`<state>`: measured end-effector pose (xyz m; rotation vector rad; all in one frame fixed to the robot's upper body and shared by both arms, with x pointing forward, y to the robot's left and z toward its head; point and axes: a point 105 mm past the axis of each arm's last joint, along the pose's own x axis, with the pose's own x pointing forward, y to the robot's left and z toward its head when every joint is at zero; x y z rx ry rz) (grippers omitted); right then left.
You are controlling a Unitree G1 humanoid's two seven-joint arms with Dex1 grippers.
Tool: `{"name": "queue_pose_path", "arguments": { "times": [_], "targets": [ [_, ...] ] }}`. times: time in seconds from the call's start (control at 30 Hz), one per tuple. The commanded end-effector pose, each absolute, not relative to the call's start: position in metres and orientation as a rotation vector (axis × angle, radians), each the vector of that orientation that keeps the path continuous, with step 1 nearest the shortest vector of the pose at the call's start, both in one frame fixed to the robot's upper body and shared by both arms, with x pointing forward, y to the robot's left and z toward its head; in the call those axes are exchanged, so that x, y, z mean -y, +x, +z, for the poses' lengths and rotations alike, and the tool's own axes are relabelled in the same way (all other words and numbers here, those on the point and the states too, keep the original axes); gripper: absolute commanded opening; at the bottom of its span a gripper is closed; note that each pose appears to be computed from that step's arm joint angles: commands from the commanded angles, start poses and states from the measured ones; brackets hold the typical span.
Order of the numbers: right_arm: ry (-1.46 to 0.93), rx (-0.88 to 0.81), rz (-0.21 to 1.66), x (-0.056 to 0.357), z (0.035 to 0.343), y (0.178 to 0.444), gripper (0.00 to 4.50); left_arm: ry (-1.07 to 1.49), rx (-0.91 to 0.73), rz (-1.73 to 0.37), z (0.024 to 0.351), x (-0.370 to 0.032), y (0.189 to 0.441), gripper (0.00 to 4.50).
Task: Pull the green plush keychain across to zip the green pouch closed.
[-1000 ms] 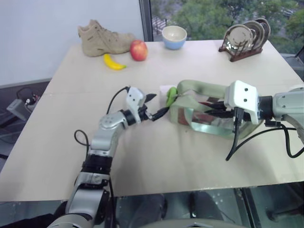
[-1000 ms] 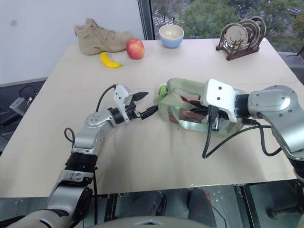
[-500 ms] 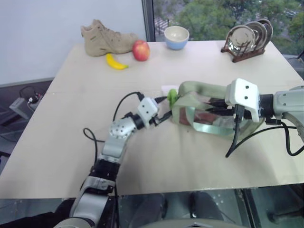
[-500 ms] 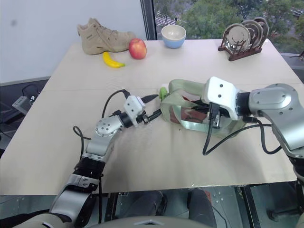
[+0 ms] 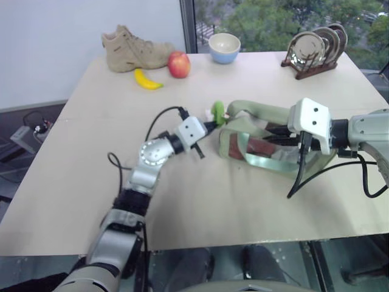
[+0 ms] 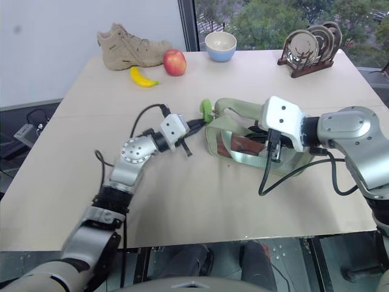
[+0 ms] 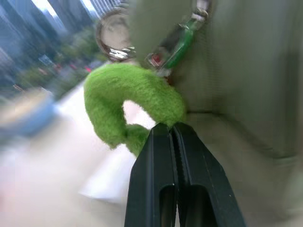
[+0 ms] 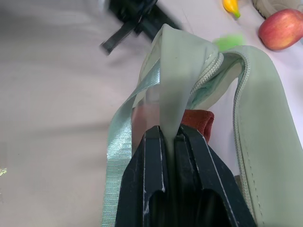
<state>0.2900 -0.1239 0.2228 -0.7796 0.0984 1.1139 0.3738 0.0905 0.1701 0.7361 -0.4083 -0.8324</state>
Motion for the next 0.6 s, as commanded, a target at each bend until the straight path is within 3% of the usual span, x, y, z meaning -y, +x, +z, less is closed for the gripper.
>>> {"name": "queue_pose_path", "arguments": {
  "times": [0.03, 0.27, 0.47, 0.57, 0.6],
  "targets": [
    [-0.797, -0.07, 1.113, 0.122, 0.227, 0.291, 0.0, 1.002, 0.669, -0.736, 0.211, -0.095, 0.372, 0.06],
    [-0.793, -0.065, 1.118, 0.121, 0.226, 0.294, 0.0, 1.199, 0.994, -0.722, 0.266, -0.078, 0.363, 0.06],
    [-0.791, -0.054, 1.119, 0.119, 0.227, 0.298, 0.0, 1.207, 1.054, -0.895, 0.267, -0.048, 0.36, 0.06],
    [-0.79, -0.048, 1.117, 0.118, 0.228, 0.299, 0.0, 1.194, 0.943, -0.985, 0.253, -0.047, 0.367, 0.96],
    [-0.789, -0.045, 1.117, 0.117, 0.228, 0.299, 0.0, 1.183, 0.926, -0.994, 0.251, -0.048, 0.369, 1.58]
  ]
}}
